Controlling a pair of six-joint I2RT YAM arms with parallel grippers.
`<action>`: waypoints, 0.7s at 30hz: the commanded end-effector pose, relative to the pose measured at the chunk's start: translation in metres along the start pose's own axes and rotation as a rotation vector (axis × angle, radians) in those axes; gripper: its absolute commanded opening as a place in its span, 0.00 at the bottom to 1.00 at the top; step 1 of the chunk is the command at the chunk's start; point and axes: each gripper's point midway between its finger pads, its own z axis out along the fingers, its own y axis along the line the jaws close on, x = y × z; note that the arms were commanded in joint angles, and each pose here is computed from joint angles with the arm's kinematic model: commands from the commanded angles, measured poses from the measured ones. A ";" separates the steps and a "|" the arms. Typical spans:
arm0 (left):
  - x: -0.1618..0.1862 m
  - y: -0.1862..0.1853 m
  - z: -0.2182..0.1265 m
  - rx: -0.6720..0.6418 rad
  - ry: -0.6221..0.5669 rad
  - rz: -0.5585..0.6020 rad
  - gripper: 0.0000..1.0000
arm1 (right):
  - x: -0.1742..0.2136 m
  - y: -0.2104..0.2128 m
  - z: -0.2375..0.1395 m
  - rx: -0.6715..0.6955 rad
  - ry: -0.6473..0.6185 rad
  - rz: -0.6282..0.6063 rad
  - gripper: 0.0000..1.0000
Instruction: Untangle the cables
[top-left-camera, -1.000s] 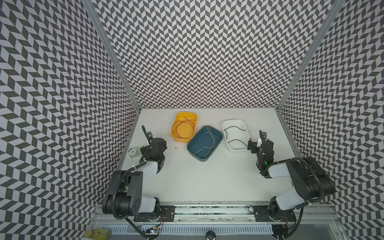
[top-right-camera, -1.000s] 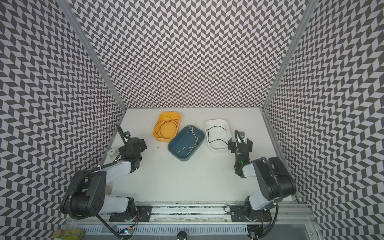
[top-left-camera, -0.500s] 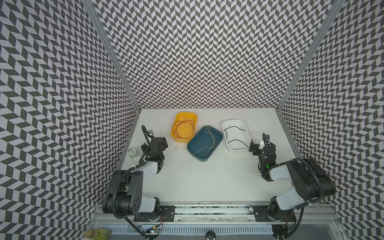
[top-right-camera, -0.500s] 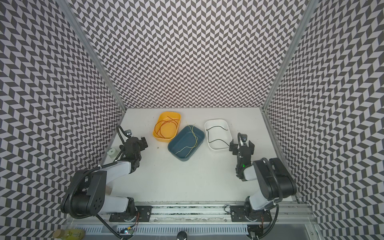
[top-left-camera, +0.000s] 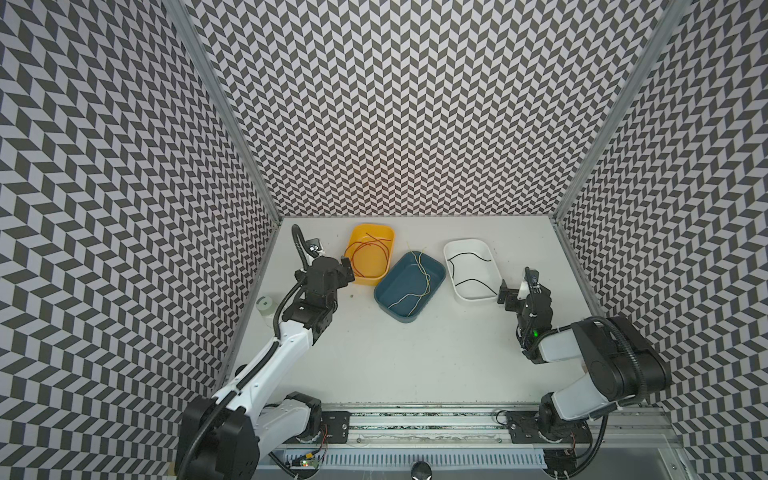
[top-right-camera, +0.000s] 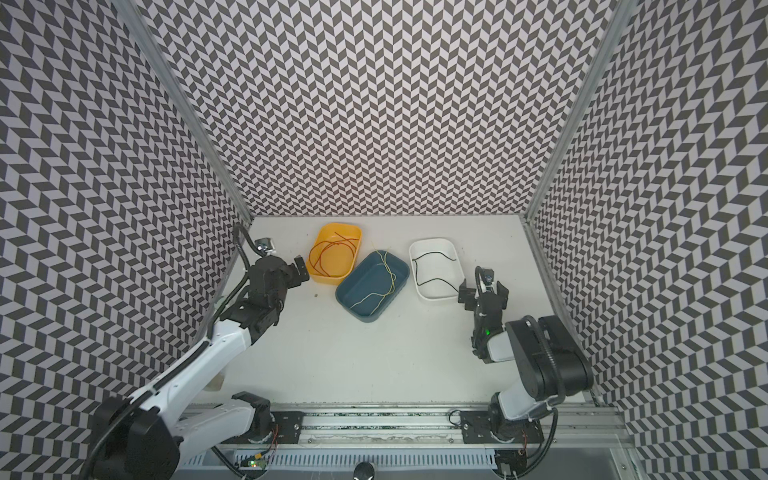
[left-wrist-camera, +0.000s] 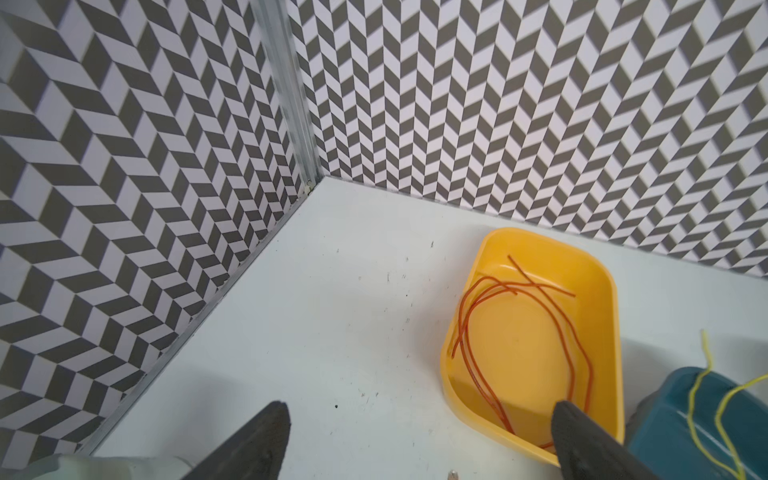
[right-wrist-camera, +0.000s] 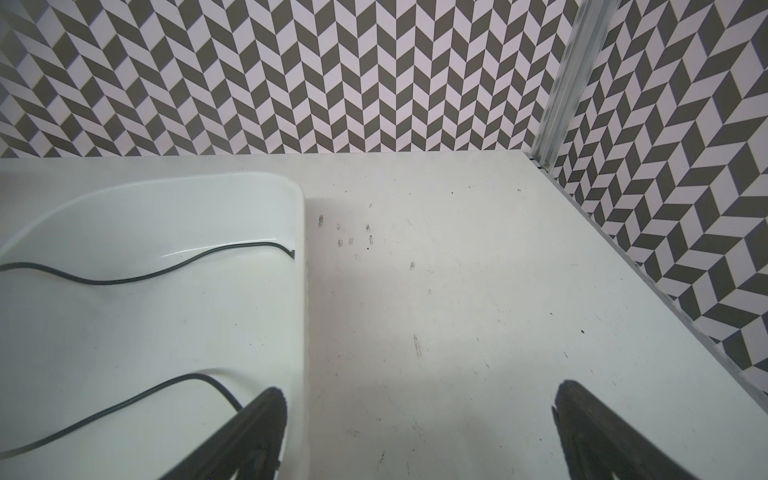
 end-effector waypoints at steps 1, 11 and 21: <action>0.086 0.000 -0.025 0.021 0.288 -0.236 1.00 | -0.002 0.002 0.002 -0.005 -0.004 -0.022 1.00; 0.139 -0.056 -0.042 0.197 0.384 -0.588 1.00 | -0.002 0.002 0.003 -0.006 0.000 -0.027 1.00; 0.176 -0.088 -0.034 0.222 0.428 -0.692 1.00 | -0.001 0.003 0.005 -0.007 0.009 -0.030 1.00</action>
